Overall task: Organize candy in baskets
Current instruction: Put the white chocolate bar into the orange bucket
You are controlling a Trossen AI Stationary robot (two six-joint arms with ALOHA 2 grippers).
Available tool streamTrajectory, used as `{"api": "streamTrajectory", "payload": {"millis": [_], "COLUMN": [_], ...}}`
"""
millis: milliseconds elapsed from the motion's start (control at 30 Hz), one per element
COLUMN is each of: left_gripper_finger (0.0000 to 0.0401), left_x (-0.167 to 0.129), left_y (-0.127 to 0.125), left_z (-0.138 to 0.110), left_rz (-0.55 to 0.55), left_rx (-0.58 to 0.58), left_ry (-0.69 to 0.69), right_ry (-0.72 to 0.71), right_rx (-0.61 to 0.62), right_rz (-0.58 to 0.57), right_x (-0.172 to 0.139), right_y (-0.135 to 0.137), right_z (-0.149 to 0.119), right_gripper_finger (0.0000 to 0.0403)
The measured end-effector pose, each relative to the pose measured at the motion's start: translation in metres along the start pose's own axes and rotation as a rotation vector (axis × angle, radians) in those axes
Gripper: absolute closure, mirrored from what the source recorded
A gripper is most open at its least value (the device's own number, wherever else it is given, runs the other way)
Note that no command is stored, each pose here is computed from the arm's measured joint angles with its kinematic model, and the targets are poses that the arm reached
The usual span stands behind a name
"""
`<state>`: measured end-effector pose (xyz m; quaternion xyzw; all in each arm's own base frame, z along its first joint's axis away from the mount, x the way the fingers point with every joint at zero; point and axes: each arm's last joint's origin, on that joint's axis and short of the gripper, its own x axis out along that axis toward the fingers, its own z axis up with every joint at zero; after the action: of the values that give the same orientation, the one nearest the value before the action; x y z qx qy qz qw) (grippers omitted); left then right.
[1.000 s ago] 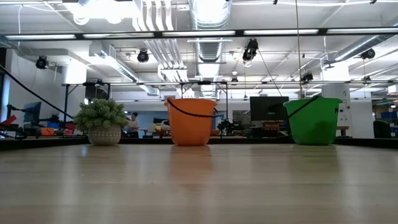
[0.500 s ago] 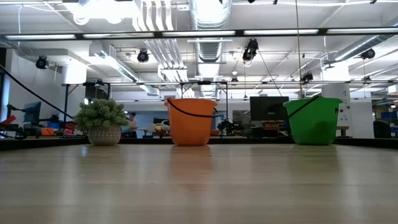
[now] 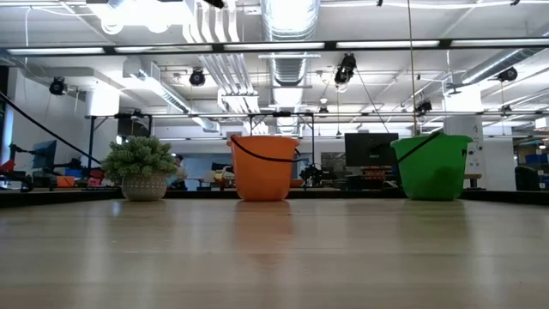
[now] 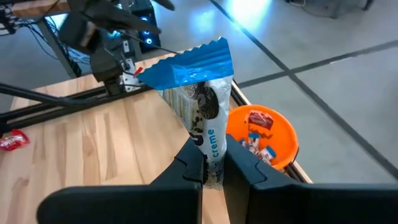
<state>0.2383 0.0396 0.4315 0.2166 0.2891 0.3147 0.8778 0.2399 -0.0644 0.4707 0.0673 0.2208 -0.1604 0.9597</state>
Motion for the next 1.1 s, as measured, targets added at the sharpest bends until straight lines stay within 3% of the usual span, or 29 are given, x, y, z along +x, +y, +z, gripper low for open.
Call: {"api": "streamTrajectory", "payload": {"millis": [167, 367, 633, 867, 1100], "left_gripper_finger": [0.0255, 0.0255, 0.0255, 0.0255, 0.0255], "left_x": [0.008, 0.014, 0.019, 0.021, 0.021], "left_y": [0.011, 0.021, 0.029, 0.029, 0.029], "left_z": [-0.004, -0.009, -0.013, -0.014, -0.015], "left_rz": [0.042, 0.082, 0.113, 0.112, 0.109], "left_rx": [-0.021, -0.041, -0.057, -0.081, -0.083], "left_ry": [0.032, 0.063, 0.088, 0.096, 0.106], "right_ry": [-0.024, -0.032, 0.031, 0.043, 0.062], "right_rx": [-0.053, -0.086, -0.022, 0.022, 0.039], "right_rz": [-0.003, 0.069, 0.0, 0.074, 0.043], "right_x": [0.015, 0.063, 0.123, 0.173, 0.198], "right_y": [-0.001, -0.011, -0.057, -0.094, -0.115], "right_z": [0.004, 0.008, -0.003, -0.018, -0.03], "right_gripper_finger": [0.0385, 0.0385, 0.0385, 0.0385, 0.0367]}}
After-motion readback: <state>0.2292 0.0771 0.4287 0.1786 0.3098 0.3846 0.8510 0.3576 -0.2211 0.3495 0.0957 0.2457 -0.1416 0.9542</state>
